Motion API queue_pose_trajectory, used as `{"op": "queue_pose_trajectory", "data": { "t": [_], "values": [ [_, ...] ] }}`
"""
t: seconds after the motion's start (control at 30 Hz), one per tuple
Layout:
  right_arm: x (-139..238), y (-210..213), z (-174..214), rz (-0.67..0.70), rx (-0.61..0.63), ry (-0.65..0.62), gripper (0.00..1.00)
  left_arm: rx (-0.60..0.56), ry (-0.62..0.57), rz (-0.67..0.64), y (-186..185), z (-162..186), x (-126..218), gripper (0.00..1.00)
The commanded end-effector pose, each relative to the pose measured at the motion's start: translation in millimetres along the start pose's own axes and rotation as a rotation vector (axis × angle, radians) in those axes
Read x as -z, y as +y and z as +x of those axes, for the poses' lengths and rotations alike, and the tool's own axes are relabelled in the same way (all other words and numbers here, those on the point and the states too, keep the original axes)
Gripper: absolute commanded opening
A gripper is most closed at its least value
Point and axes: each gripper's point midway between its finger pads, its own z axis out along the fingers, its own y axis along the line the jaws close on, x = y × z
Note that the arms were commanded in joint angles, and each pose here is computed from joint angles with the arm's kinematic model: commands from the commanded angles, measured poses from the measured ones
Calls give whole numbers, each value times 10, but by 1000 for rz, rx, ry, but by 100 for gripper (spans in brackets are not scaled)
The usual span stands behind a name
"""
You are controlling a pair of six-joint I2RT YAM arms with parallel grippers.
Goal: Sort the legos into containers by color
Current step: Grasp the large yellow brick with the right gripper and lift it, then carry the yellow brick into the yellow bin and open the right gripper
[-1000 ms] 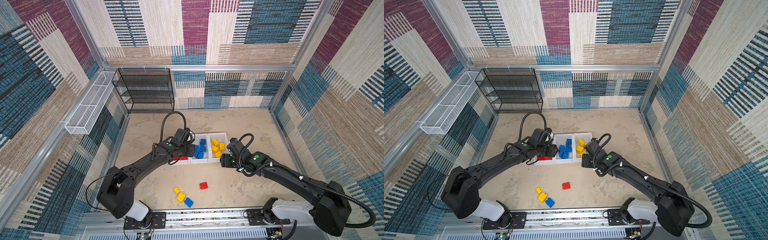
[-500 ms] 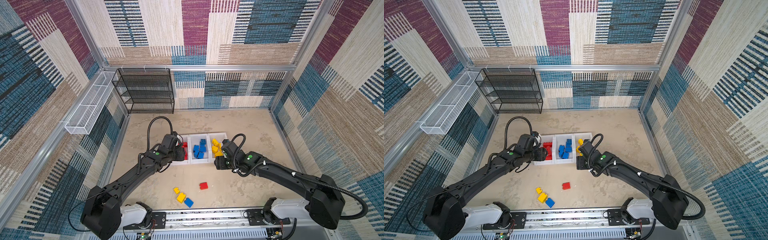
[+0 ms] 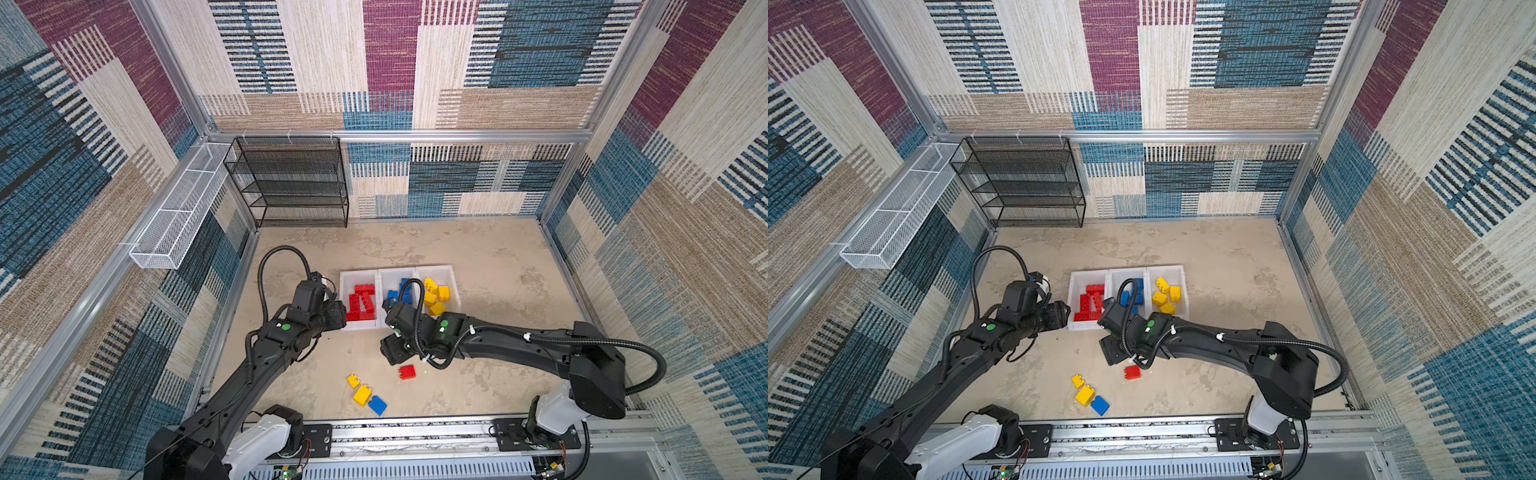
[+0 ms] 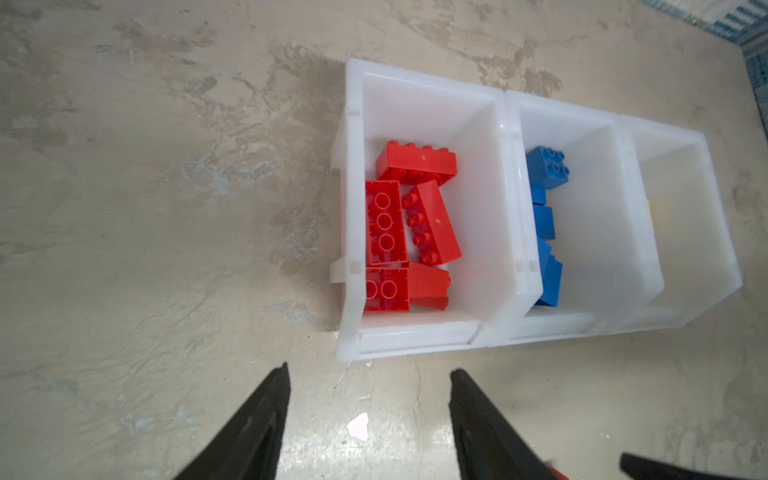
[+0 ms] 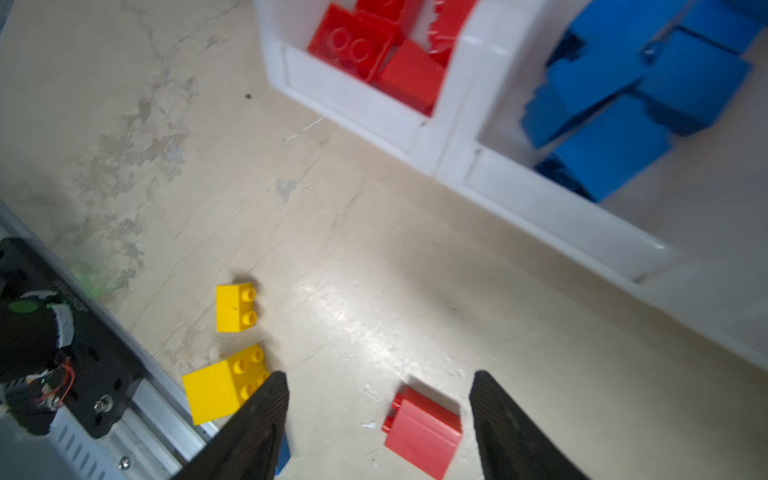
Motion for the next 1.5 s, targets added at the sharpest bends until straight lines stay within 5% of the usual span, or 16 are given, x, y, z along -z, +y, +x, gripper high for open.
{"op": "queue_pose_trajectory", "data": {
  "t": [0.0,0.47,0.73,1.1,1.3,1.47],
  "values": [
    [-90,329,-17,-63,78,12,72,56,-4,-55,201,99,81,68],
    [-413,968,517,-137,314,175,73,192,-19,-89,518,287,173,72],
    [-609,942,685,-85,332,233,70,206,-11,-83,528,317,149,73],
    [-567,703,491,61,293,161,46,213,1,-63,500,341,139,72],
    [-27,224,-189,96,177,-41,44,231,24,-50,477,390,135,73],
    [395,-854,-712,246,-15,-189,44,249,59,-18,423,468,130,72]
  ]
}}
